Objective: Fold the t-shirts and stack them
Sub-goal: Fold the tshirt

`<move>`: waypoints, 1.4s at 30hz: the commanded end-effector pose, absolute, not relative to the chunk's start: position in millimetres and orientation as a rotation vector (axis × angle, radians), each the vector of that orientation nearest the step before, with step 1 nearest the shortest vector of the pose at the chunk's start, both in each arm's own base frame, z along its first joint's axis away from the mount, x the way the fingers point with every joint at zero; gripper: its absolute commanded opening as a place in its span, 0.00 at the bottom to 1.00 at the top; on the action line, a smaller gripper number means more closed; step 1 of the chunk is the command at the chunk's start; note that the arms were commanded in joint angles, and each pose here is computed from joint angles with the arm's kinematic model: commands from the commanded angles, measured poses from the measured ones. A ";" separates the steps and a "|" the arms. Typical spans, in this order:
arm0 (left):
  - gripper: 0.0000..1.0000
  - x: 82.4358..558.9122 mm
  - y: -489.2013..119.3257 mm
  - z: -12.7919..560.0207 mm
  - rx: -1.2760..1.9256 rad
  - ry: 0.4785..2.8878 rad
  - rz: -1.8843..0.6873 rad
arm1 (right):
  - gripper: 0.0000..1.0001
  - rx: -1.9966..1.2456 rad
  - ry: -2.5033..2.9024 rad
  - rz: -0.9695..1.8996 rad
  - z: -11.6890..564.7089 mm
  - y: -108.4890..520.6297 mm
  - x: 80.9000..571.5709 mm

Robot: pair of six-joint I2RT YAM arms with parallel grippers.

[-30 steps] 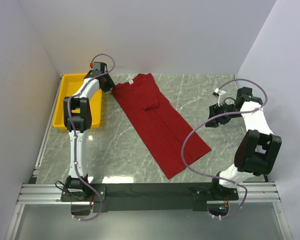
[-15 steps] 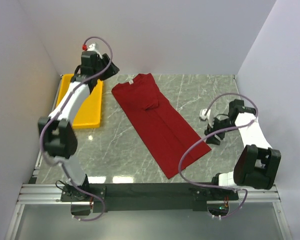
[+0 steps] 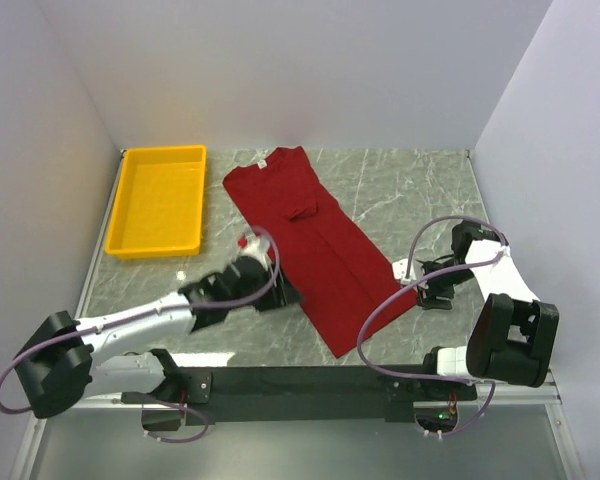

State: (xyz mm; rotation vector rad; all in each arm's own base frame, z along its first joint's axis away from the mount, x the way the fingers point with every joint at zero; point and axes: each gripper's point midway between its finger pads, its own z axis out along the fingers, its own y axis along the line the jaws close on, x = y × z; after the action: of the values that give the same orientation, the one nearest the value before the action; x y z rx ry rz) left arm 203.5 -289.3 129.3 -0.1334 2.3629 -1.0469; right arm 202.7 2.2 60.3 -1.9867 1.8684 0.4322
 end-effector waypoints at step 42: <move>0.52 65.5 -395.9 1.2 -1.031 2.776 -0.693 | 0.69 -2.099 1.686 0.432 53.9 12.0 177.4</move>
State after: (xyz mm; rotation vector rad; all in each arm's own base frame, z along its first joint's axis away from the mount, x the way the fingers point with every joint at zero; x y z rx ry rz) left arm 68.0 -415.2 29.9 -0.8947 2.7748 -0.8944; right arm 177.7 6.5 47.8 -2.0350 1.8167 0.4449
